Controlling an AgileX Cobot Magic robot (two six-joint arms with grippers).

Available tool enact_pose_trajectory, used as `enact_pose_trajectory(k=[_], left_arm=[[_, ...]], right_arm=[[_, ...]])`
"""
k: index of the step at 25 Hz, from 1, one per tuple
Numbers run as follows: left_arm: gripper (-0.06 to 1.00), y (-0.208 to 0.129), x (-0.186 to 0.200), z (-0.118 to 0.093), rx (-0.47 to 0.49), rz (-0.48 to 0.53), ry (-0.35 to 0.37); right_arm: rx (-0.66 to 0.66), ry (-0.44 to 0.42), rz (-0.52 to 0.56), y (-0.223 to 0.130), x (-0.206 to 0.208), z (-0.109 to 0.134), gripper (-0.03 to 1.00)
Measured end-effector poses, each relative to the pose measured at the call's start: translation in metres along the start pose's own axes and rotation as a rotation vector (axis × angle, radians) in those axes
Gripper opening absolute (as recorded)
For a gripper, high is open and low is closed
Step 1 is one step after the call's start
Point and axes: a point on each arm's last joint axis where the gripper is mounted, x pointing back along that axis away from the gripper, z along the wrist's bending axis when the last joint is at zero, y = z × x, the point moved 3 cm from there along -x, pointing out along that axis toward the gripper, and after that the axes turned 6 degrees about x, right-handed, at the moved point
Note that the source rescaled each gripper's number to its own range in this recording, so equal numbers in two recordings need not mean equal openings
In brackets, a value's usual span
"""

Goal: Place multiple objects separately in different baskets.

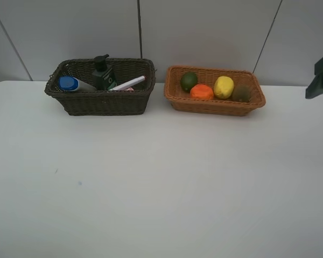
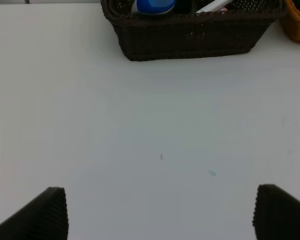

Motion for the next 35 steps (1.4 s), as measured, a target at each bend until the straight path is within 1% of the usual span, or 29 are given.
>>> enact_pose_trajectory(k=[2, 5, 8, 12, 14, 17, 20, 24, 32, 35], left_arm=[[0.97, 0.000, 0.000, 0.000, 0.000, 0.000, 0.000], [0.97, 0.000, 0.000, 0.000, 0.000, 0.000, 0.000], [0.97, 0.000, 0.000, 0.000, 0.000, 0.000, 0.000], [0.97, 0.000, 0.000, 0.000, 0.000, -0.001, 0.000], [0.97, 0.000, 0.000, 0.000, 0.000, -0.001, 0.000], [0.97, 0.000, 0.000, 0.000, 0.000, -0.001, 0.000], [0.97, 0.000, 0.000, 0.000, 0.000, -0.001, 0.000], [0.97, 0.000, 0.000, 0.000, 0.000, -0.001, 0.000], [0.97, 0.000, 0.000, 0.000, 0.000, -0.001, 0.000], [0.97, 0.000, 0.000, 0.000, -0.001, -0.001, 0.000]], right_arm=[[-0.004, 0.001, -0.011, -0.030, 0.007, -0.001, 0.96], [-0.009, 0.001, -0.077, -0.069, 0.026, -0.002, 0.96], [-0.020, 0.005, -0.193, -0.101, 0.050, -0.004, 0.96], [-0.043, 0.044, -0.449, -0.121, 0.091, -0.002, 0.96], [-0.052, 0.061, -0.553, -0.131, 0.106, -0.001, 0.96], [-0.055, 0.064, -0.652, -0.141, 0.119, -0.002, 0.96], [-0.057, 0.066, -0.722, -0.151, 0.127, -0.003, 0.96], [-0.059, 0.069, -0.783, -0.160, 0.135, -0.003, 0.96], [-0.007, 0.101, -0.767, -0.162, 0.134, 0.003, 0.96], [0.002, 0.112, -0.742, -0.165, 0.135, 0.004, 0.96]])
